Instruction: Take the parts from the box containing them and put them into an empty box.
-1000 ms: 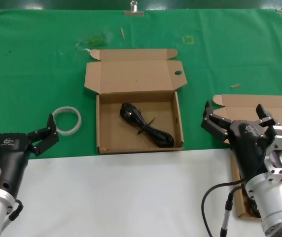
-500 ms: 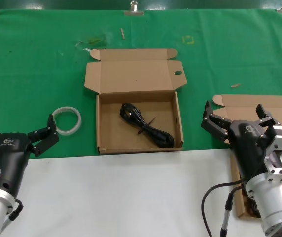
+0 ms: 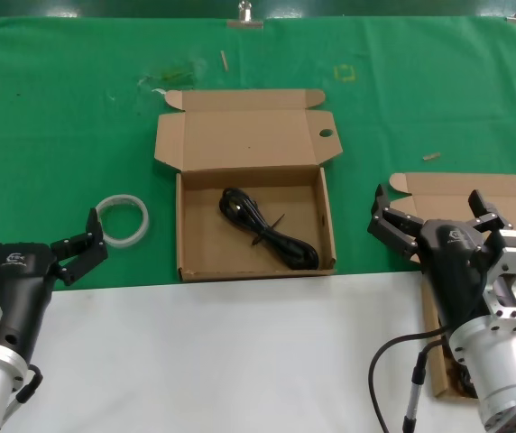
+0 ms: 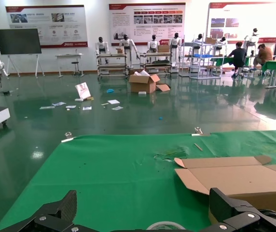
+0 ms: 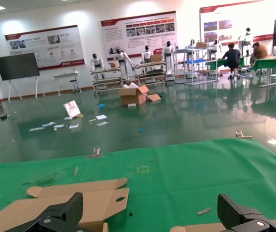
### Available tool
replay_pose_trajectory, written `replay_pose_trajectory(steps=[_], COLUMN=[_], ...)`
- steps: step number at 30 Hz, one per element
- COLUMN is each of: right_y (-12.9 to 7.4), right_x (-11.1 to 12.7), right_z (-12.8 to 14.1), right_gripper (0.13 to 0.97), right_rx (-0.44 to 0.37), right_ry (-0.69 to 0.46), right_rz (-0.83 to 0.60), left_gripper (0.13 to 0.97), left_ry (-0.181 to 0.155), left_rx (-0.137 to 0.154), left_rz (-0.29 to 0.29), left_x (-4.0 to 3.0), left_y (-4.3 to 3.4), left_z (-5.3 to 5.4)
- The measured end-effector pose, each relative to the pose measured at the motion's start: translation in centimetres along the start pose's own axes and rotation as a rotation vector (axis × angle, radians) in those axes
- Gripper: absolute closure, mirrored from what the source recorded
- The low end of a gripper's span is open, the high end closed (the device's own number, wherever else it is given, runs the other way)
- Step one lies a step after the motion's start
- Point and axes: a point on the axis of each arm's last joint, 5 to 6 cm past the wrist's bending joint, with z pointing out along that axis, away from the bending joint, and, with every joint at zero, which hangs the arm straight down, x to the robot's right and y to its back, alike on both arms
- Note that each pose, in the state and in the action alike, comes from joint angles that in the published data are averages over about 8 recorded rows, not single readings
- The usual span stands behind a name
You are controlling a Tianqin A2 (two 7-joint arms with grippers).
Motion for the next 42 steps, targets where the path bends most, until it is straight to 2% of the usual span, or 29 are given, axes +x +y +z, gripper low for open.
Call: replay_pose_trajectory(steps=[42], right_y=[0.0], right_x=[0.0], right_z=[0.0], right_gripper=[0.13], right_rx=[0.0], right_ry=[0.0], right_rz=[0.0], left_gripper=[0.132], left_ry=[0.0], left_rx=[0.0], left_rz=[0.0], left_x=[0.0], left_y=[0.0], left_z=[0.0])
